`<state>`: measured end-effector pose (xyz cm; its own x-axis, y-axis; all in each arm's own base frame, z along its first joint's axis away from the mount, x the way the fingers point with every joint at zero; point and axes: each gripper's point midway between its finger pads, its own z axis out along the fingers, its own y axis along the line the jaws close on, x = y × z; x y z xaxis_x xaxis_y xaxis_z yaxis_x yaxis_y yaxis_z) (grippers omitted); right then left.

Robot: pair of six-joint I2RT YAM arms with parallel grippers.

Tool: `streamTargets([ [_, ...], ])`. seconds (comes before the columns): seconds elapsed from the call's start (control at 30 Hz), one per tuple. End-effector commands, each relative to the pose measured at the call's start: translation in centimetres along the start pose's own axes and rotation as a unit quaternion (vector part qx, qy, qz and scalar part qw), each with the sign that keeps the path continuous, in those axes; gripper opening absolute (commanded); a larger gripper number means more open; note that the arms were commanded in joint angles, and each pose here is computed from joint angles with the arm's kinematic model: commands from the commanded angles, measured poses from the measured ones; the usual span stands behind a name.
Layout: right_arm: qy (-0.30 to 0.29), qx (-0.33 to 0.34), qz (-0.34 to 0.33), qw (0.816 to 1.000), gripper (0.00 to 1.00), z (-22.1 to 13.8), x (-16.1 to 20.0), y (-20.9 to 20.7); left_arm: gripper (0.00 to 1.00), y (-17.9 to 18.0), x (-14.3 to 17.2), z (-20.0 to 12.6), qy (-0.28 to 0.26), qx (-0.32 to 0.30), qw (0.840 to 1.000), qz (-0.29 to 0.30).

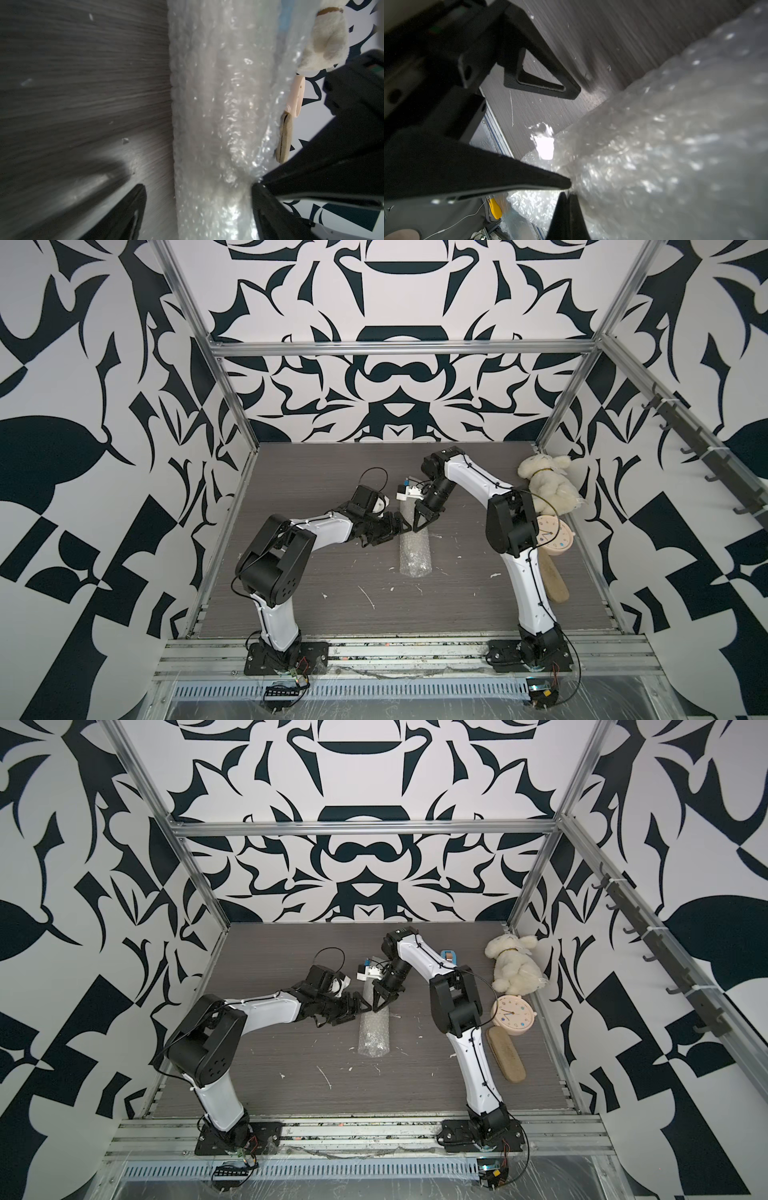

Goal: Wrap vases in bubble wrap
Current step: Stick the tape on the bubble wrap.

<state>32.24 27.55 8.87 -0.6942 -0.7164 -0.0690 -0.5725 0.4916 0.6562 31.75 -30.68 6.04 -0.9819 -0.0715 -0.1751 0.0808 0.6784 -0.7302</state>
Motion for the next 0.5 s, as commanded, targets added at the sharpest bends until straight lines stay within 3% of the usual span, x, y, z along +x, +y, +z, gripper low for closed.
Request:
streamTargets([
  [0.0,-0.004,0.016,-0.01,1.0,0.0,-0.2,-0.3,-0.2,0.81,1.9,0.1,0.6,0.003,-0.025,1.0,-0.006],
  [0.47,0.003,0.011,-0.005,1.0,0.0,0.4,0.2,-0.5,0.8,2.8,0.5,-0.8,-0.007,-0.005,1.0,-0.029],
])
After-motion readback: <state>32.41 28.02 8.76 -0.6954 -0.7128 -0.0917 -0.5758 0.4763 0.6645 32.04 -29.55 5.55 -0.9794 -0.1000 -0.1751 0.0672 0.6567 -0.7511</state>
